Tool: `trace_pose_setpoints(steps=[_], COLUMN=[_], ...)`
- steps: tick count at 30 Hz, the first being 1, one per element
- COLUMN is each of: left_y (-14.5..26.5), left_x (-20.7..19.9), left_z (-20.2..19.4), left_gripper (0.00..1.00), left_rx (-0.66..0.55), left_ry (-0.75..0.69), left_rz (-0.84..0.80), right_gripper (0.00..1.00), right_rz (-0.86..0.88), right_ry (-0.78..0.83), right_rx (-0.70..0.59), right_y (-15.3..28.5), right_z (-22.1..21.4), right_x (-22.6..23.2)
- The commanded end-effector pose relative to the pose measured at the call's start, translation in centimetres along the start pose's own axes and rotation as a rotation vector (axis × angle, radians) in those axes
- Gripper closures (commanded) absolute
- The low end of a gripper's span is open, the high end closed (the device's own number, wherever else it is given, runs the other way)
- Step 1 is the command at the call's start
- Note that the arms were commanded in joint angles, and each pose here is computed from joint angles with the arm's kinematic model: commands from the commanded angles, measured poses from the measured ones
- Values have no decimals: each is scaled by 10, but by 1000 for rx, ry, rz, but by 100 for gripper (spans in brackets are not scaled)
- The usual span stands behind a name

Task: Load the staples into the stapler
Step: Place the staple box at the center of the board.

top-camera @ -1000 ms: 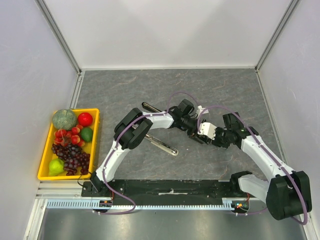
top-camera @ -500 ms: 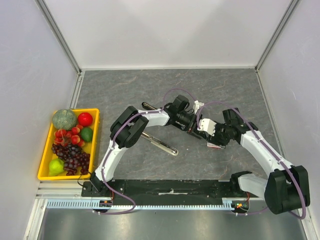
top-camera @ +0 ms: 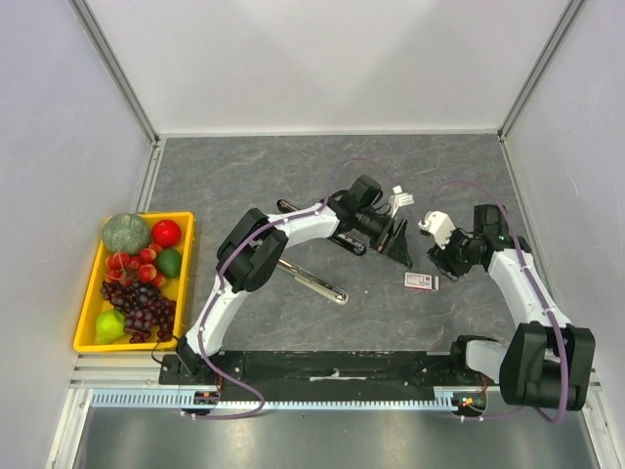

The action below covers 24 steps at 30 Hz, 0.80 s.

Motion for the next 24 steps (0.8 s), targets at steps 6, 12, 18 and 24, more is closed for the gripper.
trace_pose_setpoints(steps=[6,12,18,24], left_y=[-1,-13,-21,-33], left_x=[6,24,24,22], left_z=[30,24,12,-1], left_gripper=[3,1,0,0], left_rx=[79,193,239,279], left_ry=[-477,-750,-810,-840], left_rz=[276,399,312,261], right_gripper=[43,37,28,27], right_rz=[74,115,149,253], right_ry=[-302,-111,174,279], right_rx=[-30,-91,-137,-163], right_y=[-7,-3,-2,-12], right_z=[-22,-21,-23,-26], right_x=[-24,-9,6,18])
Point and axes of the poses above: each gripper's point midway between its finger pads, its own y axis back along the fingers, its own x axis along the line the jaws close on, z = x × y, the point moved 1 cm from there along y, back along the fingers, and after that the axes turned 5 degrees about -y, right-handed, at the moved point
